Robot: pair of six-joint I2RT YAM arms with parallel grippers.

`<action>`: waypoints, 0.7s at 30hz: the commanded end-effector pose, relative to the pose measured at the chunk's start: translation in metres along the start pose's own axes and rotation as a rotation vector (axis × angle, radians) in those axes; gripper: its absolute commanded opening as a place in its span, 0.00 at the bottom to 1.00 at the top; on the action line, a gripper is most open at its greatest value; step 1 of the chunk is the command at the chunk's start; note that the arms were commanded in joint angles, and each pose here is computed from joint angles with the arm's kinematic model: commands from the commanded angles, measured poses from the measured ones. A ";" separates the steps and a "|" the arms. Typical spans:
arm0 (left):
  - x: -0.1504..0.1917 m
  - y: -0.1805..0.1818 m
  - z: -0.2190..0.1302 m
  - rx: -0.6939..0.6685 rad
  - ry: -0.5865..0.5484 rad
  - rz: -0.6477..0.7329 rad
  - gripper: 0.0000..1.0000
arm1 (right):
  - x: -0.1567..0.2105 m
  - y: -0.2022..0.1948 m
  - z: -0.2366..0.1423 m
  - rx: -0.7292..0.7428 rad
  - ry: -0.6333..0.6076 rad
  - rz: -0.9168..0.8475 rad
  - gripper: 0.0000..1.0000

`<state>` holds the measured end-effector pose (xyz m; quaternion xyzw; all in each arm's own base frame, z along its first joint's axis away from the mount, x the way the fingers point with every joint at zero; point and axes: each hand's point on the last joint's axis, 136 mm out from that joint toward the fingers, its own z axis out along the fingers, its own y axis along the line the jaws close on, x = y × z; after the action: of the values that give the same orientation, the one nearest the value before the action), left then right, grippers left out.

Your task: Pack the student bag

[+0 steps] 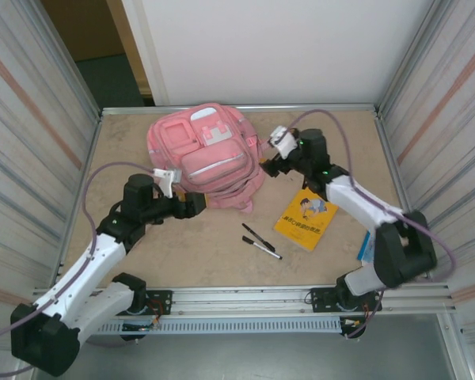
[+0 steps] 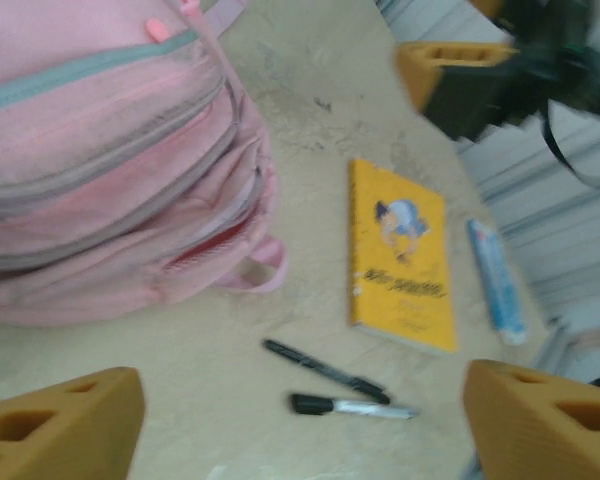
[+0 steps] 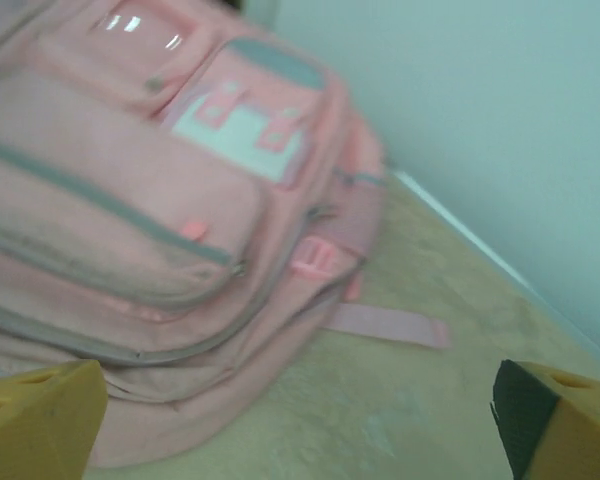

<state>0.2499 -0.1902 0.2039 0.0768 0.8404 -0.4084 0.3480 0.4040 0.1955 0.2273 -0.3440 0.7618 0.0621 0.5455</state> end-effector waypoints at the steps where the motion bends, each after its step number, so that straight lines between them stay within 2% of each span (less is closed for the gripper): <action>1: -0.011 -0.021 0.007 0.176 0.021 -0.214 0.86 | 0.021 -0.041 -0.068 0.285 0.146 0.417 0.99; 2: -0.011 -0.016 0.012 0.181 0.014 -0.263 0.84 | 0.028 -0.057 -0.098 0.414 0.185 0.502 0.99; 5: -0.001 -0.021 0.024 0.109 0.076 -0.175 0.83 | 0.055 -0.080 -0.175 0.683 0.231 0.679 0.99; 6: 0.003 -0.028 0.028 0.083 0.107 -0.117 0.84 | 0.061 -0.078 -0.195 0.701 0.237 0.721 0.99; 8: 0.013 -0.045 0.040 0.057 0.182 0.012 0.85 | 0.073 -0.064 -0.215 0.631 0.248 0.739 0.99; 10: 0.024 -0.062 0.057 0.067 0.242 0.089 0.86 | 0.095 -0.054 -0.224 0.603 0.265 0.819 0.99; 12: 0.036 -0.077 0.079 0.089 0.297 0.153 0.89 | 0.123 -0.042 -0.225 0.575 0.338 0.933 0.99; 13: 0.042 -0.083 0.092 0.085 0.328 0.182 0.98 | 0.139 -0.036 -0.223 0.557 0.390 0.994 0.99; 16: 0.045 -0.090 0.127 0.010 0.368 0.247 0.99 | 0.179 -0.020 -0.210 0.472 0.506 1.176 0.99; 18: 0.047 -0.098 0.150 0.010 0.379 0.292 0.99 | 0.198 -0.015 -0.197 0.420 0.548 1.290 0.99; 21: 0.059 -0.105 0.184 0.039 0.429 0.291 0.99 | 0.213 -0.019 -0.188 0.422 0.627 1.375 0.99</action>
<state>0.2480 -0.3917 0.1612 0.2681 0.8669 -0.3660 0.2065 0.2291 -0.0235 0.1238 0.2920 0.9243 0.0697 0.2358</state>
